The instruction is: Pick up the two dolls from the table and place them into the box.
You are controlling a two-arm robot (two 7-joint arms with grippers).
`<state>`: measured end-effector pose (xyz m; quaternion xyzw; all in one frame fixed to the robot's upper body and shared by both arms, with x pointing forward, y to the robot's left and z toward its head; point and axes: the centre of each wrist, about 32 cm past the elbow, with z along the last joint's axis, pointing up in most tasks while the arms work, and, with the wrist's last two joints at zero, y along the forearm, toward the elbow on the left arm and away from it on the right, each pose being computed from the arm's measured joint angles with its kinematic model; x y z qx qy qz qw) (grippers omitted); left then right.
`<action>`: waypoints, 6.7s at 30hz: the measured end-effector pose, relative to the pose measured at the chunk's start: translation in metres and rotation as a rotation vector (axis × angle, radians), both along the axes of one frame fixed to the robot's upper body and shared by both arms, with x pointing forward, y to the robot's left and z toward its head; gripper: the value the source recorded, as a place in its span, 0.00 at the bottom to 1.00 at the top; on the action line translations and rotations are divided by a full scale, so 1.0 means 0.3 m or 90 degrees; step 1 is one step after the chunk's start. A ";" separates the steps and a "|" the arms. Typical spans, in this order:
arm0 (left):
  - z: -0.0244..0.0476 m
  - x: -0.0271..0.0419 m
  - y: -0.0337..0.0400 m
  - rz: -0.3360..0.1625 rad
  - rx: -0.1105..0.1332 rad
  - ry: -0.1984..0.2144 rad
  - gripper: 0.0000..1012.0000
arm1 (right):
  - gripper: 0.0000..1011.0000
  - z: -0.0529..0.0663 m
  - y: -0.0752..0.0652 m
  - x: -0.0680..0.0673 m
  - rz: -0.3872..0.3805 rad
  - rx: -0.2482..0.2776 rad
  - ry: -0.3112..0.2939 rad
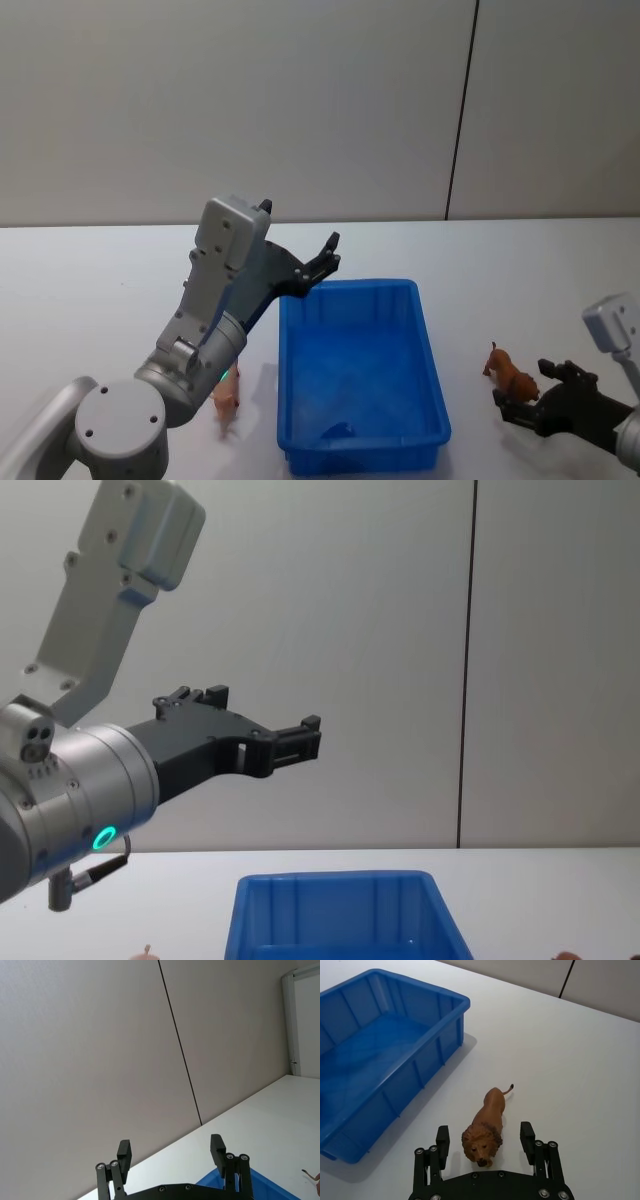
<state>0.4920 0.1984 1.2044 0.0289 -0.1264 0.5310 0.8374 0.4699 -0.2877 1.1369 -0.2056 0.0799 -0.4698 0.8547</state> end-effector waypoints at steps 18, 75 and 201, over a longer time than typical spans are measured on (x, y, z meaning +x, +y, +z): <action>0.000 0.000 0.000 0.000 0.000 0.000 0.99 | 0.40 0.010 -0.006 -0.006 -0.003 0.013 -0.011; 0.000 0.000 0.000 0.000 0.000 0.000 0.99 | 0.99 0.175 0.244 0.105 0.158 0.084 -0.169; -0.251 -0.101 0.188 0.083 0.000 0.171 0.38 | 0.99 0.120 -0.016 0.051 0.061 0.060 -0.135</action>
